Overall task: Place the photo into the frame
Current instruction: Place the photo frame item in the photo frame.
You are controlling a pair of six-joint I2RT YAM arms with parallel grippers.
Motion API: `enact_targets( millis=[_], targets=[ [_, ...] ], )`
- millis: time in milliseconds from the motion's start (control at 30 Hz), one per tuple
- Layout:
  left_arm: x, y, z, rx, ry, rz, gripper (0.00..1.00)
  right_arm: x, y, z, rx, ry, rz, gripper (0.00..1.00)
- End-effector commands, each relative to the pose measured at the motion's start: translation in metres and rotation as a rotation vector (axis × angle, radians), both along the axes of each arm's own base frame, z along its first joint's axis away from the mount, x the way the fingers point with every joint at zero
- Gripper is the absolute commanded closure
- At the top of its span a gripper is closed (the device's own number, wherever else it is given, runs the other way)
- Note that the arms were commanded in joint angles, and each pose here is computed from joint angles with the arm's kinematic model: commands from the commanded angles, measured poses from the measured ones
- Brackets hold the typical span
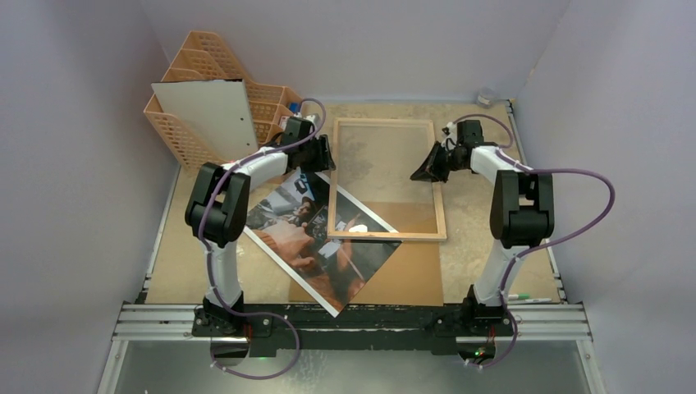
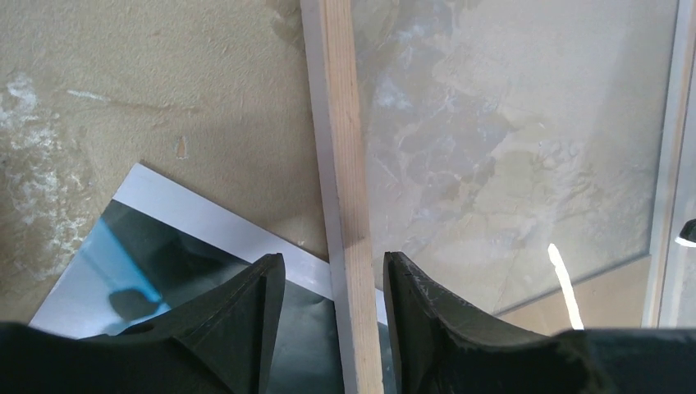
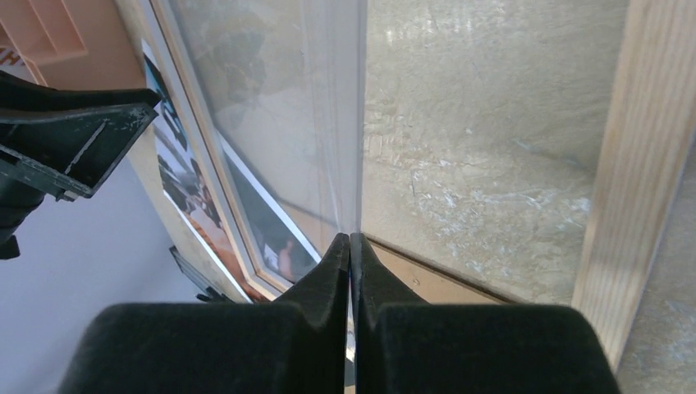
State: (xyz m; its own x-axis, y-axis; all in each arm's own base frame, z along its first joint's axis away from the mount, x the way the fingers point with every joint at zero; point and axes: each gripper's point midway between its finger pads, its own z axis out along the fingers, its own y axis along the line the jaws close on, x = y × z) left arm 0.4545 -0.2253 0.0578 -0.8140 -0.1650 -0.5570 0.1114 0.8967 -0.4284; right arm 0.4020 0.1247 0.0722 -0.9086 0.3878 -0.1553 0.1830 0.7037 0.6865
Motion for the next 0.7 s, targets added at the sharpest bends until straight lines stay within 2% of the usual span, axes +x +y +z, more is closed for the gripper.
enact_targets(
  millis=[0, 667],
  targets=[
    [0.021, -0.006, 0.038, -0.034, -0.119, -0.023, 0.5, -0.001, 0.016, 0.019, 0.097, 0.004, 0.067, 1.0],
    [0.025, 0.01, 0.022, 0.005, -0.139, 0.084, 0.52, -0.019, 0.035, 0.058, 0.294, -0.002, 0.142, 1.0]
  ],
)
